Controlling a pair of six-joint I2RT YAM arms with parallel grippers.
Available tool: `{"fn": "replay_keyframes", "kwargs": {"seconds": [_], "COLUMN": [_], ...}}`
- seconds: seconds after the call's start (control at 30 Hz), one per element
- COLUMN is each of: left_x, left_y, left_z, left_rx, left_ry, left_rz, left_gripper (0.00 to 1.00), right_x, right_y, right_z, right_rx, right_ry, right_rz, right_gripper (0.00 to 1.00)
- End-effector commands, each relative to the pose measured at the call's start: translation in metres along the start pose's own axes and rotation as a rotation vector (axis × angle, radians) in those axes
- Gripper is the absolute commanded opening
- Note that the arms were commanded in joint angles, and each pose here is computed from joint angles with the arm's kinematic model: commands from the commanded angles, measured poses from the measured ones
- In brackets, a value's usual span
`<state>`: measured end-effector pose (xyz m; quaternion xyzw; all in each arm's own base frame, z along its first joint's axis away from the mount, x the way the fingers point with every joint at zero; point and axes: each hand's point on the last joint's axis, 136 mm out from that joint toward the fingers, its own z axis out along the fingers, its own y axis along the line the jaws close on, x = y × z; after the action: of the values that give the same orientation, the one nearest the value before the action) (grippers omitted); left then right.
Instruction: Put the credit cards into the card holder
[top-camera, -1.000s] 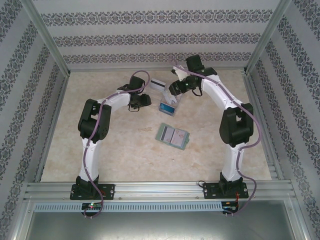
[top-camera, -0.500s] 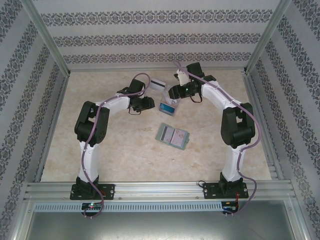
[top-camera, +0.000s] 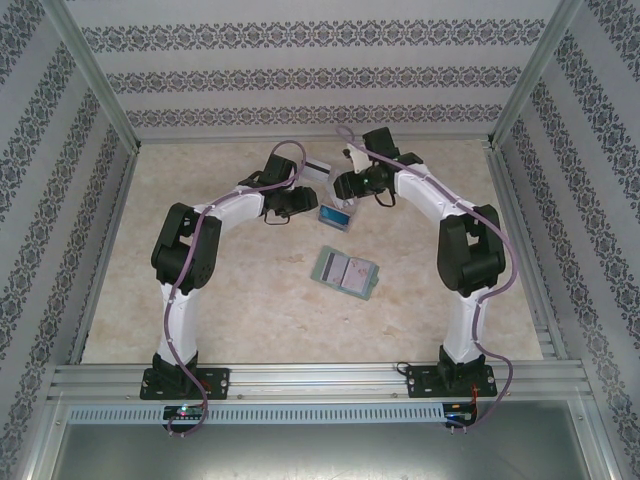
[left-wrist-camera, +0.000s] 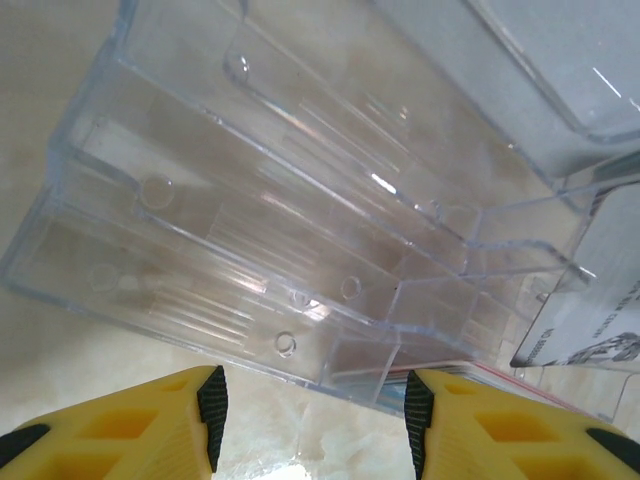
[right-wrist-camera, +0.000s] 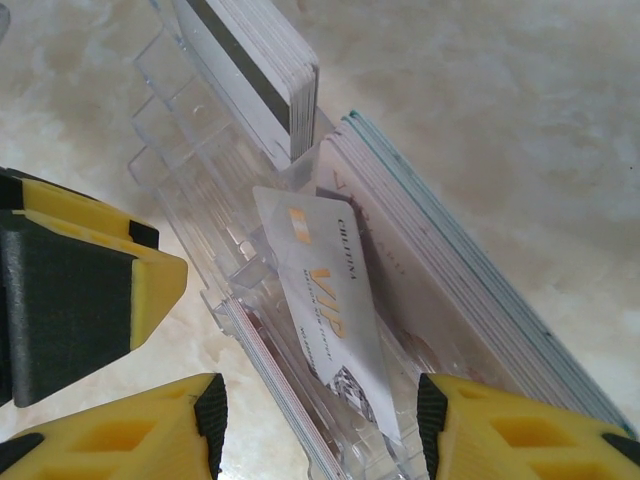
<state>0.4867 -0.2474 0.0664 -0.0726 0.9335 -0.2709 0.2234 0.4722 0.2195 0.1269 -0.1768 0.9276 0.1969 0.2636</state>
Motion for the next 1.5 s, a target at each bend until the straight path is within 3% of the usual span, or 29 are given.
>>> {"fn": "replay_keyframes", "kwargs": {"seconds": [0.0, 0.33, 0.6, 0.9, 1.47], "left_x": [-0.017, -0.012, -0.012, -0.012, -0.011], "left_y": [-0.02, -0.013, -0.013, -0.015, -0.017], "left_z": [-0.009, 0.003, 0.004, 0.003, 0.003], "left_rx": [0.041, 0.029, 0.033, 0.039, 0.05], "left_ry": [-0.068, -0.041, -0.039, -0.037, -0.032], "left_rz": [0.003, -0.007, -0.007, -0.003, 0.001], "left_gripper": [0.52, 0.52, 0.53, 0.53, 0.52], "right_x": [0.014, 0.016, 0.014, 0.018, 0.036], "right_y": [-0.004, -0.018, -0.005, -0.018, -0.021], "right_z": [0.017, 0.019, 0.018, 0.021, 0.046], "right_rx": [0.046, 0.167, 0.152, 0.246, 0.296], "right_ry": [0.038, 0.03, 0.023, 0.049, 0.115], "right_rz": [0.022, 0.0, -0.04, -0.061, -0.092], "right_gripper": [0.56, 0.56, 0.56, 0.56, 0.55]}}
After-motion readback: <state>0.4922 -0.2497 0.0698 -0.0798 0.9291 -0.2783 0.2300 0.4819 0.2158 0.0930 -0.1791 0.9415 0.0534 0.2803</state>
